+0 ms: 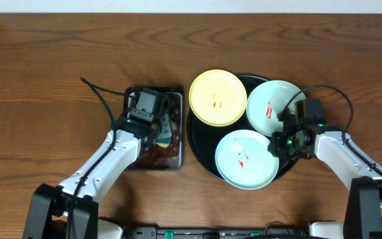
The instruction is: Clean dirty plates on tray and stack at the side
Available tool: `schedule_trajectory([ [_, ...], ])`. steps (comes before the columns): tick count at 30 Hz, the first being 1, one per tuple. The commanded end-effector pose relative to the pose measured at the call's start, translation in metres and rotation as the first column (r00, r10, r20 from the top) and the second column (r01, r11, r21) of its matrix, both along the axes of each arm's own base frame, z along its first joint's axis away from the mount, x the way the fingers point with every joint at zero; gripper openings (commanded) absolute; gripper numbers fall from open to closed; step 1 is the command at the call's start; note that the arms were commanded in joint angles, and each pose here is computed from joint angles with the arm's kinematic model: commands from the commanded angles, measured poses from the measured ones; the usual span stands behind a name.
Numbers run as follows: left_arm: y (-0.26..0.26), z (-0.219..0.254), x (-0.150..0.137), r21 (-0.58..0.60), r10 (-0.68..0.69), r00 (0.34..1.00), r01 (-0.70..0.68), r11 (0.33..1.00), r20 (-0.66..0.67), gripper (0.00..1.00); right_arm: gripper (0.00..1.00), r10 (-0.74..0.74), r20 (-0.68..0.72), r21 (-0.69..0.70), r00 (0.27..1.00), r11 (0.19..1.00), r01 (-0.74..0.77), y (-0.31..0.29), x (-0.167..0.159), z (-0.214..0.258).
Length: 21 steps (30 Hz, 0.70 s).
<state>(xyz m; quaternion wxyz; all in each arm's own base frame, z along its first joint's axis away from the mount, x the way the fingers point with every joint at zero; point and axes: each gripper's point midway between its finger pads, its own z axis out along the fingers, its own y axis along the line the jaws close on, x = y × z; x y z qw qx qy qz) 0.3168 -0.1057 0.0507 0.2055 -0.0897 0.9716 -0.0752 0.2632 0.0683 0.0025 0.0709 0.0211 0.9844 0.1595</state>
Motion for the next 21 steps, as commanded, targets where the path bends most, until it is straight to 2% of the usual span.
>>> schedule_trajectory([
  [1, 0.005, 0.006, 0.010, -0.029, 0.034, 0.999, -0.033, 0.999, 0.042, 0.07, 0.09, 0.007, 0.007, 0.020, 1.000, 1.000, -0.007, 0.005, 0.004, 0.002],
  [3, 0.000, 0.016, 0.020, -0.098, 0.024, 0.996, -0.016, 0.995, 0.081, 0.07, 0.01, 0.007, 0.016, 0.021, 1.000, 1.000, -0.007, 0.005, 0.006, 0.003],
  [7, -0.005, 0.038, 0.039, -0.242, 0.024, 0.987, 0.015, 0.970, 0.159, 0.07, 0.01, 0.007, 0.037, 0.018, 0.999, 1.000, -0.007, 0.005, 0.011, 0.003],
  [11, 0.001, 0.043, 0.039, -0.346, 0.027, 0.990, 0.022, 0.938, 0.138, 0.07, 0.01, 0.007, 0.040, 0.018, 0.999, 1.000, -0.007, 0.005, 0.011, 0.003],
  [18, -0.003, 0.062, 0.034, -0.443, -0.154, 0.961, 0.244, 0.863, 0.231, 0.07, 0.01, 0.006, 0.052, 0.012, 0.999, 1.000, -0.006, 0.004, 0.014, 0.004],
  [21, 0.002, 0.065, 0.036, -0.437, -0.166, 0.951, 0.269, 0.858, 0.259, 0.07, 0.01, 0.006, 0.057, 0.013, 0.998, 1.000, -0.006, 0.004, 0.016, 0.004],
])
